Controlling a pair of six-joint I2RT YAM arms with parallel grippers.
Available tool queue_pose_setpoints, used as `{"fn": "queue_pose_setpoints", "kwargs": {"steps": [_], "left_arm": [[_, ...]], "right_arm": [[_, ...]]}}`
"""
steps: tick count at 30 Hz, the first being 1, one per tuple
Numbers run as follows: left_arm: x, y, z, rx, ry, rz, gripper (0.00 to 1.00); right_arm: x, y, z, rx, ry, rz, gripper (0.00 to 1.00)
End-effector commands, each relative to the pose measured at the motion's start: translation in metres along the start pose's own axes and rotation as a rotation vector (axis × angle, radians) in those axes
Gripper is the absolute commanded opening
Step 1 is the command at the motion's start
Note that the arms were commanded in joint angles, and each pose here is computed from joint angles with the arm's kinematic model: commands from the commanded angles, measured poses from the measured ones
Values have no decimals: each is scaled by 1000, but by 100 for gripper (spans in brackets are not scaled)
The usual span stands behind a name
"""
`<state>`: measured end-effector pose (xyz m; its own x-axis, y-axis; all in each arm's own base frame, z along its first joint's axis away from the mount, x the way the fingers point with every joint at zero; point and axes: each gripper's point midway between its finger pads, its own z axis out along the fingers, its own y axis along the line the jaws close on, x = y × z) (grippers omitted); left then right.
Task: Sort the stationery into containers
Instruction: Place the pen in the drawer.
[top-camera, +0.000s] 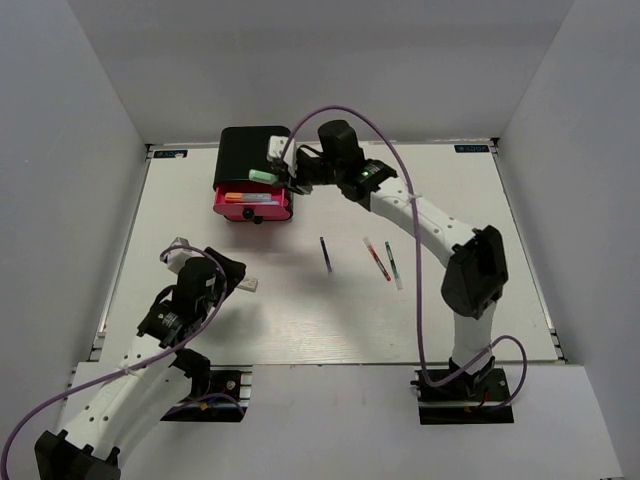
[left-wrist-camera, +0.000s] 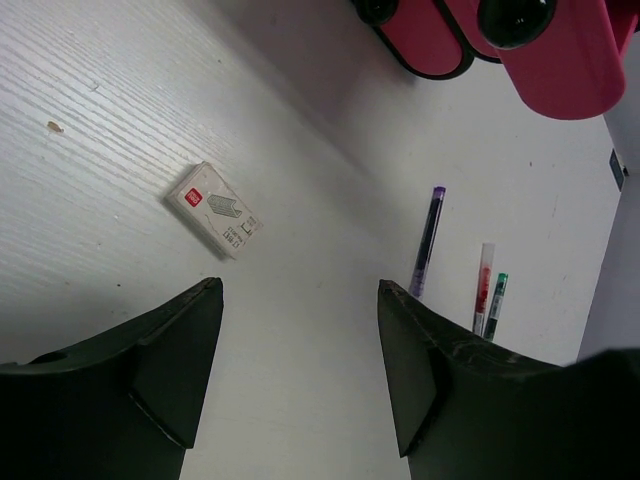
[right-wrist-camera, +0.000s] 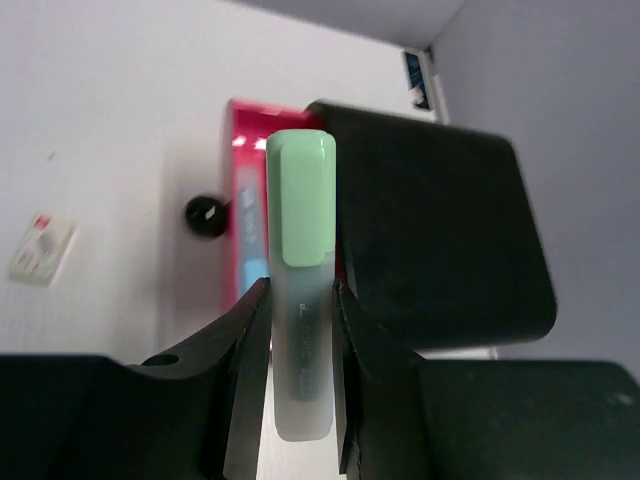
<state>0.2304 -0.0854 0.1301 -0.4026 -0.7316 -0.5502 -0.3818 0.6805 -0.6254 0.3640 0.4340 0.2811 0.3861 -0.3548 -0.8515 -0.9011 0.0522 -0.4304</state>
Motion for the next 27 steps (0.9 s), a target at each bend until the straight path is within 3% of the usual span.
{"fn": "queue_pose_setpoints", "kwargs": {"steps": [1, 7, 15, 17, 18, 21, 27], "left_arm": [[-3, -6, -2, 34, -12, -25, 73], [-2, -4, -4, 28, -9, -31, 73], [-2, -5, -3, 46, -18, -58, 73], [-4, -9, -2, 59, -24, -63, 73], [-5, -14, 2, 76, -33, -69, 73], [-11, -27, 11, 115, -64, -86, 72], [-6, -39, 38, 105, -56, -123, 50]], "right_arm": [[-35, -35, 21, 98, -140, 61, 0], [-33, -37, 54, 61, -227, 148, 0], [5, -20, 71, 11, -170, 200, 1], [10, -17, 71, -3, -160, 185, 12], [16, -14, 71, -16, -142, 197, 31], [8, -14, 66, -21, -147, 193, 51], [-8, -19, 57, -9, -166, 188, 55]]}}
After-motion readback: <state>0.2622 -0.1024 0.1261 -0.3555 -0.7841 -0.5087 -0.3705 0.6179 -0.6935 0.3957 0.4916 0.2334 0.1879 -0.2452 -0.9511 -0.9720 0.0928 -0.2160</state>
